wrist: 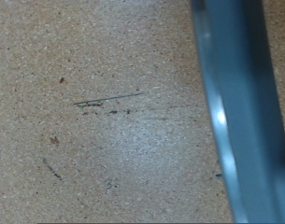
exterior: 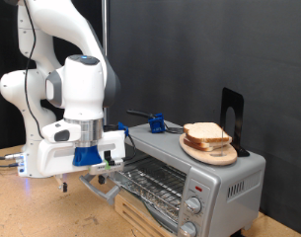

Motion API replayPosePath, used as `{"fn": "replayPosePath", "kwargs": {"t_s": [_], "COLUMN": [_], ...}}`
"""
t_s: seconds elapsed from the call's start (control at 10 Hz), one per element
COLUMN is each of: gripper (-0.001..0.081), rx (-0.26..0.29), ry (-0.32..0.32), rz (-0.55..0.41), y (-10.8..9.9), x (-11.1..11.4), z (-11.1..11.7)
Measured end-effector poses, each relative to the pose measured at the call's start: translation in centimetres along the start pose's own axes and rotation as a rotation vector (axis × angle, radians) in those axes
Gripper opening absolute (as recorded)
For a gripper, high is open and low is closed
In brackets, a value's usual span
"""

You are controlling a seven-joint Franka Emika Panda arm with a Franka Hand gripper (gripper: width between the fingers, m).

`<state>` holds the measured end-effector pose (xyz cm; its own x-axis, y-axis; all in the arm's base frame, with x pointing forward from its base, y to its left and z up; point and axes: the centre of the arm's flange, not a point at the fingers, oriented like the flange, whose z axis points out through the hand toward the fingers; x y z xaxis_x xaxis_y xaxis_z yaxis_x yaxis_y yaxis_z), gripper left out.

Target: Make a piece of toast with the oven

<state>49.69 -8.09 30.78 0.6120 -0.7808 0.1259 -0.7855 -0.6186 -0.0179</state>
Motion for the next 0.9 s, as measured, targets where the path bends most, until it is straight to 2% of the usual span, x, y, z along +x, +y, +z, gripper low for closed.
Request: {"fn": "replayPosePath", "kwargs": {"t_s": [0.2, 0.4, 0.6, 0.9], "gripper": [0.0808, 0.0808, 0.0808, 0.0808], "rx": [-0.018, -0.055, -0.098, -0.138], "ry": [0.01, 0.011, 0.001, -0.002], "rz": [-0.004, 0.039, 0.121, 0.137], "y": [0.6, 1.3, 1.8, 1.7], "x": [0.5, 1.1, 2.2, 3.2], "z": [0.9, 2.4, 4.7, 7.7]}}
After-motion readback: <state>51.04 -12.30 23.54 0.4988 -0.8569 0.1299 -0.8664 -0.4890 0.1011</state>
